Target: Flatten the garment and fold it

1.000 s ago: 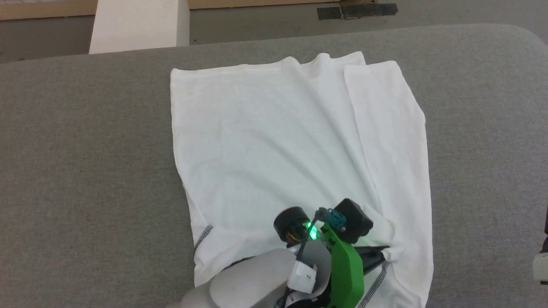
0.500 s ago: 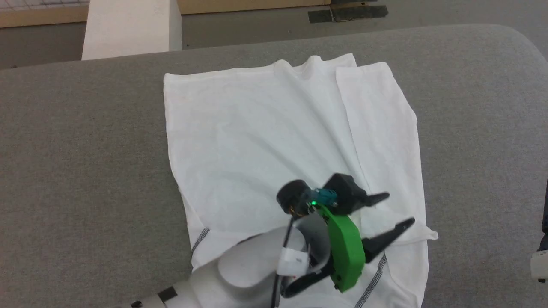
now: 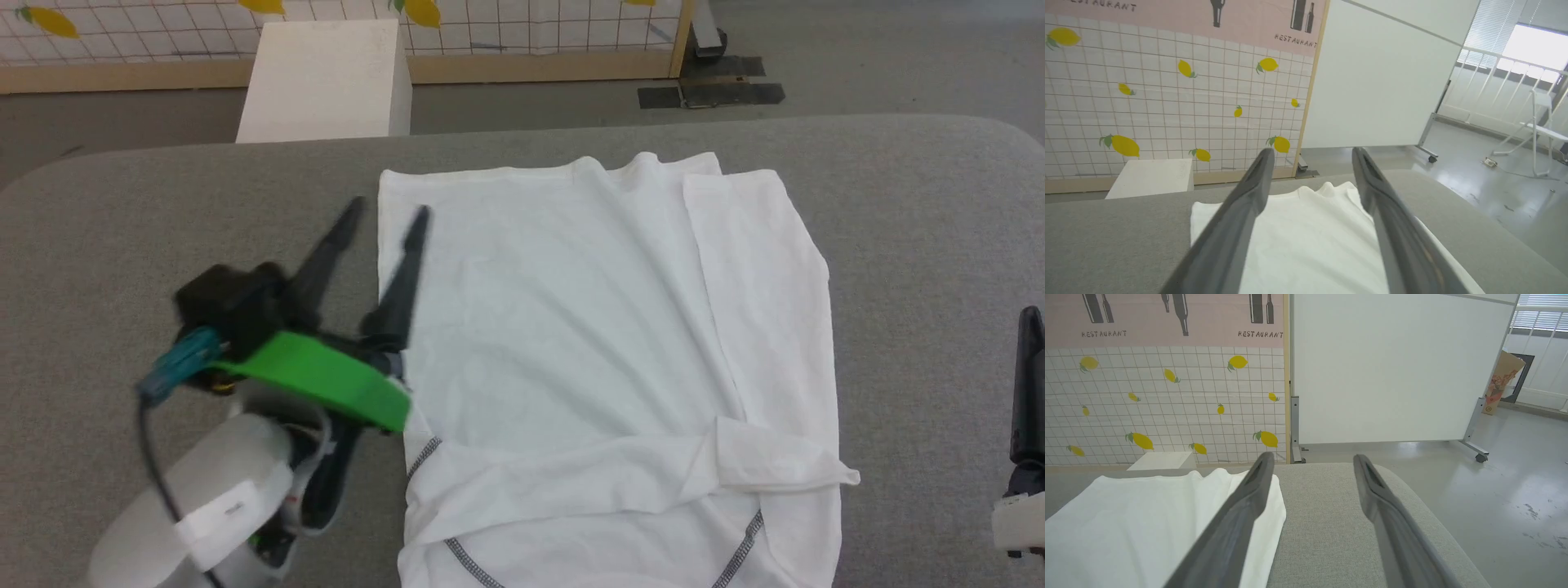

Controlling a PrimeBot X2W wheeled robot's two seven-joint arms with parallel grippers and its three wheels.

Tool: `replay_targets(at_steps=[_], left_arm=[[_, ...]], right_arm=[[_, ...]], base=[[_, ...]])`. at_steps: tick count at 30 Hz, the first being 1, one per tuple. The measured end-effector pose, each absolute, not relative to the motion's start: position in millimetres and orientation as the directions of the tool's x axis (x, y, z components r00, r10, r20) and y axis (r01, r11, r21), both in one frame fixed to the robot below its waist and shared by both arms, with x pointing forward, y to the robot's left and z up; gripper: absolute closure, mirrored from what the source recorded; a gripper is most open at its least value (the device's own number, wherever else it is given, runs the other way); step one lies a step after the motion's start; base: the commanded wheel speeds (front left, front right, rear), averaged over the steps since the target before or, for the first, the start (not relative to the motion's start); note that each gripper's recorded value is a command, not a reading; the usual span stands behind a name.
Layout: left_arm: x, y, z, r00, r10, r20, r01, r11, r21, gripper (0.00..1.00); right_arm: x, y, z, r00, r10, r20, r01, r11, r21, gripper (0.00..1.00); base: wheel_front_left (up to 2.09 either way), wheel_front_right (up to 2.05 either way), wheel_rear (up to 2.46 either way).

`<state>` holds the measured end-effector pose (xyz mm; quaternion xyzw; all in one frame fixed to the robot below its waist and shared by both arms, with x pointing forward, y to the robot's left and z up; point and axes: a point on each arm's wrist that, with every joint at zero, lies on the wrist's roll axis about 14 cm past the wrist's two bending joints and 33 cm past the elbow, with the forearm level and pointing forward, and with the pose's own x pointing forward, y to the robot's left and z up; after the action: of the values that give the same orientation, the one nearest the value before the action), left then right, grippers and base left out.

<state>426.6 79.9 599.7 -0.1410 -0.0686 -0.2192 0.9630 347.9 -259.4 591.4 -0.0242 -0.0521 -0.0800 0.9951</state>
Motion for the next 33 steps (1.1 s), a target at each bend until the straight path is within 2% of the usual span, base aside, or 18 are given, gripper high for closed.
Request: replay_targets(at_steps=[2,6,12,14,18,25,33], left_arm=[[422,119,610,0.939,-0.260,0.225,0.317,0.908,-0.273,0.00],[398,180,607,0.971,-0.053,0.234,0.119,0.954,-0.277,0.00],[354,225,575,0.980,0.091,0.177,-0.068,0.989,-0.133,0.00],[344,226,568,0.982,0.099,0.163,-0.082,0.990,-0.112,0.00],[332,222,556,0.984,0.109,0.141,-0.087,0.984,-0.153,0.00],[336,214,550,0.987,0.075,0.143,-0.050,0.984,-0.170,0.00],[366,210,548,0.986,0.042,0.159,-0.016,0.986,-0.164,0.00]], right_arm=[[349,-256,591,0.984,-0.144,0.109,0.149,0.988,-0.036,0.00],[350,-248,586,0.988,-0.121,0.094,0.124,0.992,-0.025,0.00],[349,-244,577,0.992,-0.104,0.073,0.104,0.995,-0.005,0.00],[349,-243,573,0.993,-0.100,0.066,0.100,0.995,0.011,0.00],[348,-241,561,0.995,-0.092,0.040,0.091,0.995,0.032,0.00],[357,-236,554,0.997,-0.079,0.024,0.078,0.997,0.024,0.00],[426,-220,601,0.991,-0.042,0.126,0.042,0.999,-0.002,0.00]], base=[[0.00,0.00,0.00],[0.00,0.00,0.00],[0.00,0.00,0.00],[0.00,0.00,0.00],[0.00,0.00,0.00],[0.00,0.00,0.00],[0.00,0.00,0.00]])
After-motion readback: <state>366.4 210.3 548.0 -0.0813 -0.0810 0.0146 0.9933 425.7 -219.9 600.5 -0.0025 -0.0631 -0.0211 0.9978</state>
